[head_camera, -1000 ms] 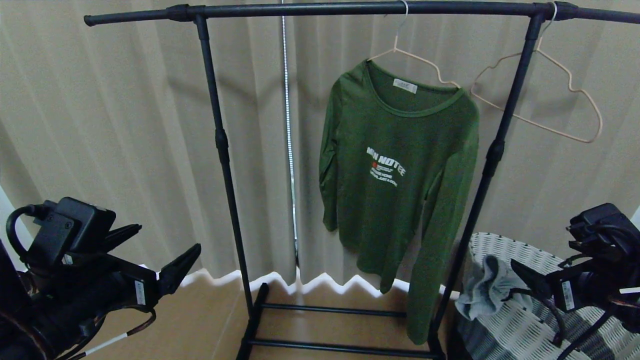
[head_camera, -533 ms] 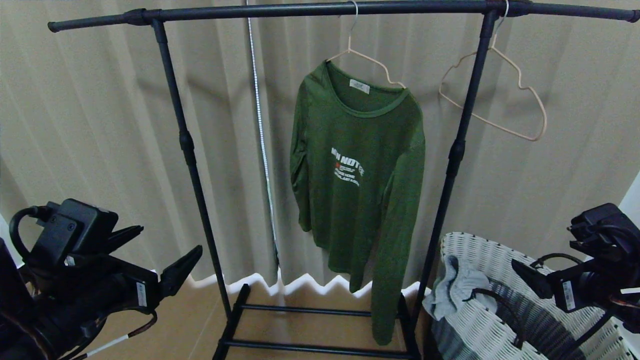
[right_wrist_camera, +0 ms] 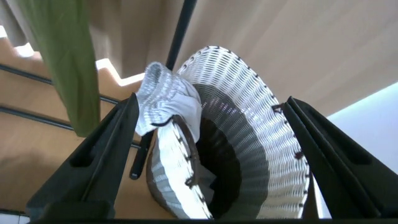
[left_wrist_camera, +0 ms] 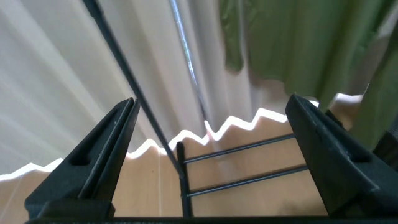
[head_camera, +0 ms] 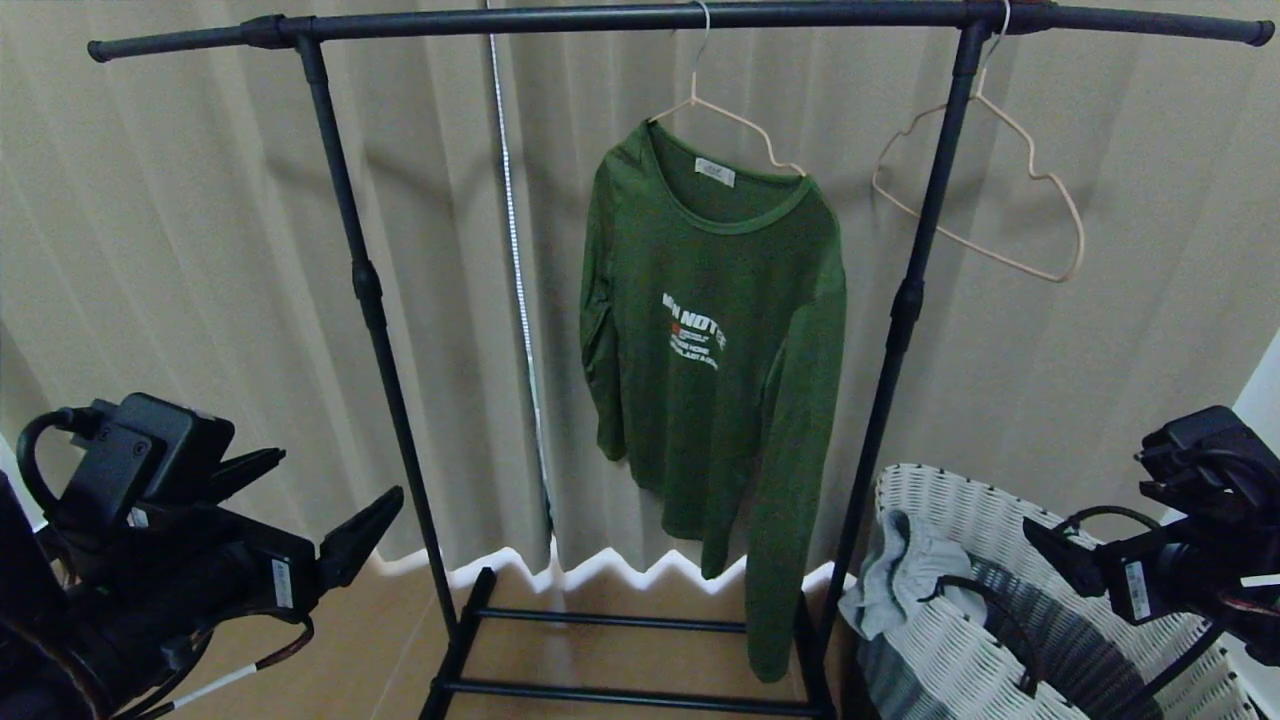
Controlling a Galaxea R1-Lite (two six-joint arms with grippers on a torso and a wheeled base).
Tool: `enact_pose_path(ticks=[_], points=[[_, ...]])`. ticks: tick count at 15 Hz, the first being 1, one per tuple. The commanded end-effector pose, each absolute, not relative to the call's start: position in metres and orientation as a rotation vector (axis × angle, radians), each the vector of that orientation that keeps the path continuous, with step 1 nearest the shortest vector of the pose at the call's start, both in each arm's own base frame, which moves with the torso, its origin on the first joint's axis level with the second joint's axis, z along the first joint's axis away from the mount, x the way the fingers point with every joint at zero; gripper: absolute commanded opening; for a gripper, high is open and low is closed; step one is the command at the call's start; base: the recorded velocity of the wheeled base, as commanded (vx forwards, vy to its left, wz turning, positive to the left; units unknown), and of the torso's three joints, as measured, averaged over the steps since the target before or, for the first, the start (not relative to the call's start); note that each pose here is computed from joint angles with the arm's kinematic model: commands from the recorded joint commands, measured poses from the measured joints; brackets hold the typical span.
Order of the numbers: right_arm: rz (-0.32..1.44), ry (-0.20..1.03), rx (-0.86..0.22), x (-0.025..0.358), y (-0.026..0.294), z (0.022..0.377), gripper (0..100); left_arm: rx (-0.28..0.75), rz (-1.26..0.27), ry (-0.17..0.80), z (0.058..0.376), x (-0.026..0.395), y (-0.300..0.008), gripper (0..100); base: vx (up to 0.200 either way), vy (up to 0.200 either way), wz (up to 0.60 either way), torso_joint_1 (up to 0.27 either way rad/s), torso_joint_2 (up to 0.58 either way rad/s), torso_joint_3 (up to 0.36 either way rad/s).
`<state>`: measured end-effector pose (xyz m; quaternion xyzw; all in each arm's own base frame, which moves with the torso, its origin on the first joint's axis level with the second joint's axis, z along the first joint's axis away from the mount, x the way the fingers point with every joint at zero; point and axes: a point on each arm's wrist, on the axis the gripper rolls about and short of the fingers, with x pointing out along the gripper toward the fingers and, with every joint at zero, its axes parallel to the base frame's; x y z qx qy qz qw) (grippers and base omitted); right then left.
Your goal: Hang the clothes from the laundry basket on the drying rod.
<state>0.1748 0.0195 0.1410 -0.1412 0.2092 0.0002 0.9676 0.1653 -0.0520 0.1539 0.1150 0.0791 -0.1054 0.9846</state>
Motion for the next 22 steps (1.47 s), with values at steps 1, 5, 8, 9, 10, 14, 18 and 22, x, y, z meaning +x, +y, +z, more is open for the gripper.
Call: enact_pose_path(ticks=[1,5,8,9,10,14,18,22], points=[[0.002,0.427,-0.286,0.174,0.02,0.14,100,0.231,-0.211,0.159,0.154,0.165,-0.052,100,0.2,0.0,0.0,-0.002,0.01,0.007],[0.003,0.433,-0.287,0.174,0.02,0.139,100,0.233,-0.211,0.159,0.154,0.165,-0.052,100,0.2,0.0,0.0,0.002,0.0,0.002],[0.006,0.458,-0.291,0.174,0.02,0.133,100,0.233,-0.211,0.161,0.153,0.165,-0.052,100,0.2,0.0,0.0,0.004,0.0,0.002],[0.009,0.487,-0.295,0.175,0.02,0.127,100,0.234,-0.213,0.165,0.153,0.165,-0.052,100,0.2,0.0,0.0,0.007,0.0,-0.002],[0.011,0.502,-0.297,0.176,0.02,0.124,100,0.236,-0.214,0.172,0.151,0.166,-0.053,100,0.2,0.0,0.0,0.002,0.01,0.002],[0.022,0.63,-0.319,0.183,0.021,0.101,100,0.241,-0.22,0.188,0.148,0.168,-0.054,100,0.05,0.0,0.0,-0.001,0.0,0.003],[0.06,0.833,-0.473,0.197,0.023,0.062,100,0.242,-0.226,0.184,0.148,0.166,-0.055,100,0.0,0.0,0.0,0.0,0.0,0.0],[0.058,0.897,-0.496,0.208,0.026,0.044,100,0.241,-0.226,0.183,0.148,0.166,-0.054,100,0.0,0.0,0.0,0.0,0.0,0.0]])
